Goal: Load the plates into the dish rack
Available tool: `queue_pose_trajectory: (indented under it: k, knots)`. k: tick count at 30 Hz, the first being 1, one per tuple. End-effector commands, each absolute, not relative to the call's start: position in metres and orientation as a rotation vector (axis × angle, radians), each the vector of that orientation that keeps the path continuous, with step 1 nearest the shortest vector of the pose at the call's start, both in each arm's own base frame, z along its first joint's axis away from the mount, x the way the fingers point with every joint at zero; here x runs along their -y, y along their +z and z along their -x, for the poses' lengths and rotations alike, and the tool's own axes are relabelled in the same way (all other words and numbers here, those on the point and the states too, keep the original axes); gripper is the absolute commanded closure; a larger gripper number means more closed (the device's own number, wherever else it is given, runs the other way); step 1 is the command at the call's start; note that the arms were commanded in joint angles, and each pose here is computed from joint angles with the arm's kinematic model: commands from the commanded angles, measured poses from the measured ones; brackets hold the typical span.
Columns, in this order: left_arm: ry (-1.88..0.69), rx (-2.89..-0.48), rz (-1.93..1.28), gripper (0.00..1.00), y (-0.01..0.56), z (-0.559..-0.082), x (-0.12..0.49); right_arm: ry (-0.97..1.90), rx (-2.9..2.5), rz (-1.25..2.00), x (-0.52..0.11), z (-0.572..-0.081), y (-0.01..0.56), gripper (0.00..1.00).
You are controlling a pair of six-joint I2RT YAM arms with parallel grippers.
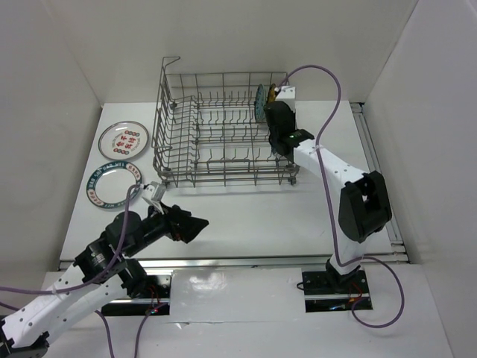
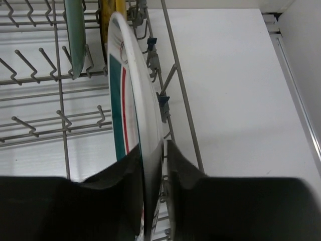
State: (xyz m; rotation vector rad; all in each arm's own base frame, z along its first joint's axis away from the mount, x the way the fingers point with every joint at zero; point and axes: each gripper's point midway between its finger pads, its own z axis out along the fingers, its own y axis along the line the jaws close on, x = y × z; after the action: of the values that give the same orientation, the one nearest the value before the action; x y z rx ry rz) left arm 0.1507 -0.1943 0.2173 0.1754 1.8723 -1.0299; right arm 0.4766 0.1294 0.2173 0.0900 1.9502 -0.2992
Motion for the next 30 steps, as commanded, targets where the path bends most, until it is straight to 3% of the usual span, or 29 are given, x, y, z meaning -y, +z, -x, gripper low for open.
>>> queue_pose_trajectory:
  k: [1, 5, 9, 11, 16, 23, 30]
  knots:
    - [-1.001, -1.868, -0.016, 0.00, 0.236, -0.157, 0.178, -0.259, -1.880, -0.147, -0.139, -0.484, 0.233, 0.69]
    - [-0.826, -1.908, 0.288, 0.00, 0.233, -0.173, 0.138, -0.269, -1.891, -0.149, -0.140, -0.480, 0.227, 0.34]
    - [-0.720, -1.866, 0.583, 0.00, 0.238, -0.173, 0.094, -0.259, -1.867, -0.132, -0.151, -0.472, 0.241, 0.19]
    - [-0.647, -1.861, 0.689, 0.00, 0.229, -0.168, 0.071, -0.253, -1.847, -0.128, -0.153, -0.465, 0.254, 0.01]
    - [-0.595, -1.692, 1.016, 0.00, 0.226, -0.164, 0.025, -0.168, -1.744, -0.159, -0.158, -0.431, 0.322, 0.00]
    - [-0.459, -1.575, 1.223, 0.00, 0.203, -0.169, -0.001, -0.039, -1.647, -0.077, -0.187, -0.363, 0.401, 0.00]
    - [-0.393, -1.648, 1.205, 0.00, 0.184, -0.193, 0.030, 0.052, -1.573, -0.006, -0.203, -0.299, 0.433, 0.00]
